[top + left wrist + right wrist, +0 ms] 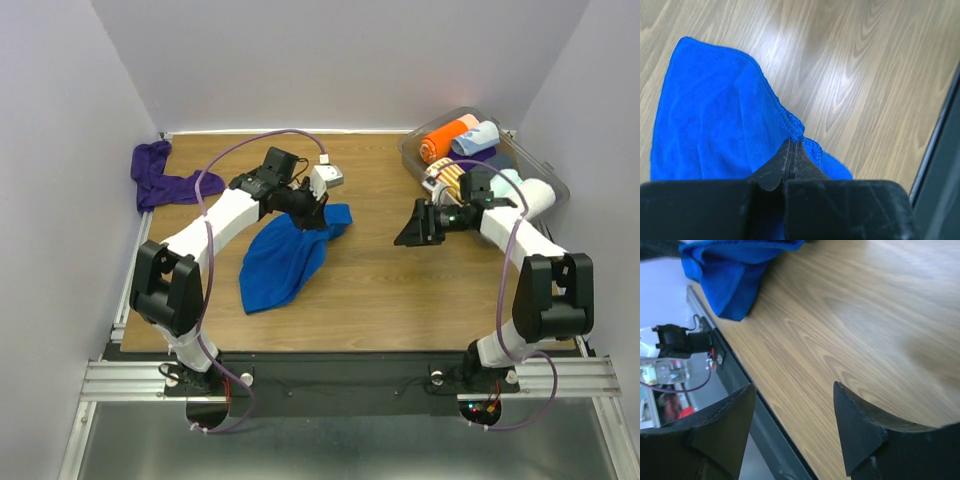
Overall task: Roll the towels
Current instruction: Flatten the towel
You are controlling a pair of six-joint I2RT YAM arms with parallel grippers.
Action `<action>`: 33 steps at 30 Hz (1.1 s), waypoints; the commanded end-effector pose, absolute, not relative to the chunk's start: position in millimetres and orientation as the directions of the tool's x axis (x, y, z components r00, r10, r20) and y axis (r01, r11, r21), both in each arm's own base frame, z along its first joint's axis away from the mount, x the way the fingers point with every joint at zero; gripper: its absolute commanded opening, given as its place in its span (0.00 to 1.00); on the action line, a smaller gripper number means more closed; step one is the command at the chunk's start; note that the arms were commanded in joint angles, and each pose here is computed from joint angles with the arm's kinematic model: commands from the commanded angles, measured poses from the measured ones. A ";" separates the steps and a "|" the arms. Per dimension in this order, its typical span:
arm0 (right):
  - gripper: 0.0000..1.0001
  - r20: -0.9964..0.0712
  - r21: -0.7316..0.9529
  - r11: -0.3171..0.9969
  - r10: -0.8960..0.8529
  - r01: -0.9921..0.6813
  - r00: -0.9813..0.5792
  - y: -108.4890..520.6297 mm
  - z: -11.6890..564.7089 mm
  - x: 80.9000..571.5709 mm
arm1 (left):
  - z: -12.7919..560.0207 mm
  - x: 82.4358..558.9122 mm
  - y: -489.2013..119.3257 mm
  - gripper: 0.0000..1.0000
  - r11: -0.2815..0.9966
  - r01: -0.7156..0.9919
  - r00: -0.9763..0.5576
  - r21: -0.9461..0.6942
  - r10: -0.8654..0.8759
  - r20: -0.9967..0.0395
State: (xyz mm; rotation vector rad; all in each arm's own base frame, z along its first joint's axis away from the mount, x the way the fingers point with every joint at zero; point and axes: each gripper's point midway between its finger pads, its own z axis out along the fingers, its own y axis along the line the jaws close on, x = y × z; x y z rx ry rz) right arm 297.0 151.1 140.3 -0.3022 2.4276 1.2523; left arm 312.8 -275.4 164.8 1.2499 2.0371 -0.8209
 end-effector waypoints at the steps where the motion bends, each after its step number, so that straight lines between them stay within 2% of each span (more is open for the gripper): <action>1: 0.70 -0.531 0.754 0.453 -0.005 -0.476 -0.847 202.7 148.0 307.4 | 186.0 311.0 -295.1 0.00 0.291 0.901 -0.425 -0.322 0.440 -0.791; 6: 0.69 -0.498 0.794 0.373 -0.055 -0.480 -0.866 270.6 136.3 291.8 | 187.3 324.9 -290.5 0.00 0.304 0.876 -0.472 -0.373 0.386 -0.793; 7: 0.68 -0.547 0.777 0.349 -0.038 -0.524 -0.836 281.1 142.3 299.0 | 188.0 327.9 -287.5 0.00 0.308 0.872 -0.479 -0.380 0.378 -0.793; 8: 0.68 -0.520 0.801 0.337 -0.017 -0.495 -0.854 289.2 142.3 299.1 | 187.5 329.9 -285.8 0.00 0.316 0.867 -0.488 -0.386 0.373 -0.789; 9: 0.68 -0.520 0.808 0.308 -0.029 -0.502 -0.854 302.2 141.5 290.3 | 187.3 331.5 -284.8 0.00 0.318 0.865 -0.491 -0.388 0.370 -0.789; 10: 0.68 -0.569 0.790 0.271 -0.013 -0.550 -0.823 312.9 150.9 294.3 | 187.8 333.7 -281.2 0.00 0.325 0.859 -0.500 -0.396 0.362 -0.787; 12: 0.68 -0.544 0.809 0.240 -0.039 -0.537 -0.838 334.8 144.3 290.1 | 187.5 335.3 -277.8 0.00 0.329 0.852 -0.511 -0.408 0.354 -0.783; 14: 0.68 -0.494 0.841 0.223 -0.054 -0.492 -0.868 346.6 134.0 287.4 | 187.1 336.3 -276.0 0.00 0.333 0.847 -0.518 -0.413 0.350 -0.780; 21: 0.67 -0.504 0.851 0.149 -0.038 -0.504 -0.863 373.9 143.4 285.3 | 182.7 338.5 -271.2 0.00 0.338 0.840 -0.531 -0.425 0.346 -0.774; 23: 0.59 -0.513 0.846 0.154 -0.022 -0.510 -0.858 375.4 144.7 288.9 | 181.1 340.8 -268.2 0.00 0.344 0.836 -0.536 -0.427 0.342 -0.772; 24: 0.40 -0.517 0.844 0.155 -0.018 -0.513 -0.856 375.2 146.0 290.5 | 180.1 343.2 -265.3 0.00 0.352 0.831 -0.542 -0.431 0.337 -0.770; 25: 0.26 -0.526 0.840 0.149 -0.016 -0.522 -0.850 374.5 150.4 291.2 | 180.6 343.6 -263.6 0.00 0.355 0.828 -0.546 -0.434 0.334 -0.768; 26: 0.01 -0.527 0.840 0.148 -0.013 -0.523 -0.850 373.2 152.4 291.5 | 180.5 344.5 -261.2 0.00 0.361 0.824 -0.552 -0.437 0.332 -0.765; 30: 0.01 -0.536 0.837 0.146 0.029 -0.527 -0.844 350.4 172.4 297.4 | 186.8 352.2 -234.4 0.00 0.416 0.808 -0.561 -0.417 0.329 -0.759; 33: 0.01 -0.519 0.848 0.194 0.117 -0.493 -0.847 305.0 181.7 316.7 | 195.6 360.5 -203.3 0.01 0.473 0.792 -0.563 -0.387 0.321 -0.762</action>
